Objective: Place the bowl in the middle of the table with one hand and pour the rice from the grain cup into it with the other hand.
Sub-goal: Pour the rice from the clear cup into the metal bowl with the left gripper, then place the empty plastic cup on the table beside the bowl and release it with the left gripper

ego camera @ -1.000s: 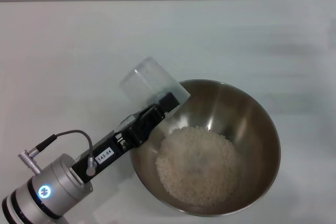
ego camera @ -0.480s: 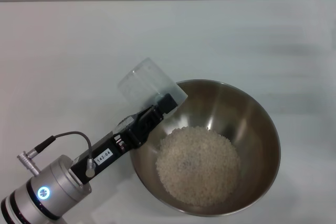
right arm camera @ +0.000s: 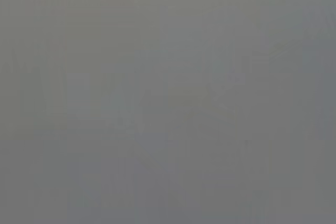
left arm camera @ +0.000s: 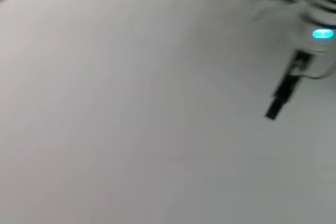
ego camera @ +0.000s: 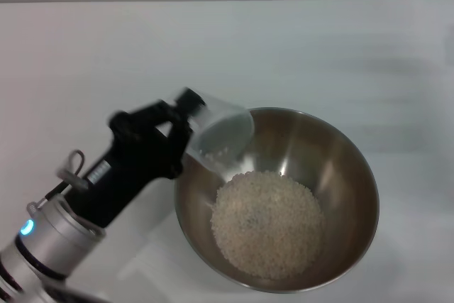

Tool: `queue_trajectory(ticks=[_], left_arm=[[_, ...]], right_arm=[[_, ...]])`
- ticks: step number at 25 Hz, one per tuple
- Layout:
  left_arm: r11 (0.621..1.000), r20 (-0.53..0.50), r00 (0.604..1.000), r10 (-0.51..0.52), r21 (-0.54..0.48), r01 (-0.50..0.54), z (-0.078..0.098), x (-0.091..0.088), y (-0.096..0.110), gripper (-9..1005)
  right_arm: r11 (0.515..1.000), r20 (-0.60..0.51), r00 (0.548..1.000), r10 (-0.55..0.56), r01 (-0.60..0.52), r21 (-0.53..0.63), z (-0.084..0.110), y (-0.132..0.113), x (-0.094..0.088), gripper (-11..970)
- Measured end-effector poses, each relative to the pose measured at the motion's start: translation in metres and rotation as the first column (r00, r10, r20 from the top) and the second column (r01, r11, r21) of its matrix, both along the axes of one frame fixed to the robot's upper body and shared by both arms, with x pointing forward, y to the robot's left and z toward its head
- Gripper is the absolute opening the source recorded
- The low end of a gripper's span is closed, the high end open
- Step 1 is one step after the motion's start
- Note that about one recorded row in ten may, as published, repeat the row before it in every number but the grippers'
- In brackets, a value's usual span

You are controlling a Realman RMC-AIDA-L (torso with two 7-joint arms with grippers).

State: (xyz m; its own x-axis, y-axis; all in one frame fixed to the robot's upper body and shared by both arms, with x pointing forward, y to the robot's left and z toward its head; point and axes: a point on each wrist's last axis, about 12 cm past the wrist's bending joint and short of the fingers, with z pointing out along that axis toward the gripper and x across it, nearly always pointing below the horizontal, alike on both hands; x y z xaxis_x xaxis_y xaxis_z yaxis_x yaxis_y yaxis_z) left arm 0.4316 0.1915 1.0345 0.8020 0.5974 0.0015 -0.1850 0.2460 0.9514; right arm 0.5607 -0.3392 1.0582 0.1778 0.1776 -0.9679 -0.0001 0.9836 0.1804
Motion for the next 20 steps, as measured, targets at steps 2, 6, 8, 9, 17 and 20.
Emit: queue_trajectory(ticks=[2,6,8,9,17,20], left_arm=[[0.962,-0.296,0.954,-0.058,-0.272,-0.026,0.002,0.009,0.011,76],[0.856,-0.507,0.854,-0.114,-0.487,-0.175,0.001,0.025,0.022,79],[0.767,-0.608,0.781,-0.145,-0.568,-0.299,-0.002,0.036,0.029,80],[0.723,-0.645,0.746,-0.163,-0.593,-0.355,-0.004,0.04,0.032,81],[0.563,-0.774,0.586,-0.238,-0.602,-0.566,-0.02,0.056,0.046,87],[0.532,-0.81,0.535,-0.24,-0.57,-0.626,-0.027,0.057,0.048,90]], right_arm=[[1.0,0.011,1.0,0.005,-0.005,0.005,0.001,0.003,0.001,452],[1.0,0.032,0.999,0.014,-0.014,0.012,0.004,0.007,0.002,452],[1.0,0.036,0.999,0.015,-0.015,0.012,0.004,0.007,0.001,452],[1.0,0.041,0.999,0.016,-0.017,0.013,0.005,0.008,0.001,452],[1.0,0.08,0.996,0.024,-0.025,0.018,0.008,0.01,-0.002,452],[0.999,0.084,0.996,0.024,-0.026,0.021,0.008,0.01,-0.003,453]])
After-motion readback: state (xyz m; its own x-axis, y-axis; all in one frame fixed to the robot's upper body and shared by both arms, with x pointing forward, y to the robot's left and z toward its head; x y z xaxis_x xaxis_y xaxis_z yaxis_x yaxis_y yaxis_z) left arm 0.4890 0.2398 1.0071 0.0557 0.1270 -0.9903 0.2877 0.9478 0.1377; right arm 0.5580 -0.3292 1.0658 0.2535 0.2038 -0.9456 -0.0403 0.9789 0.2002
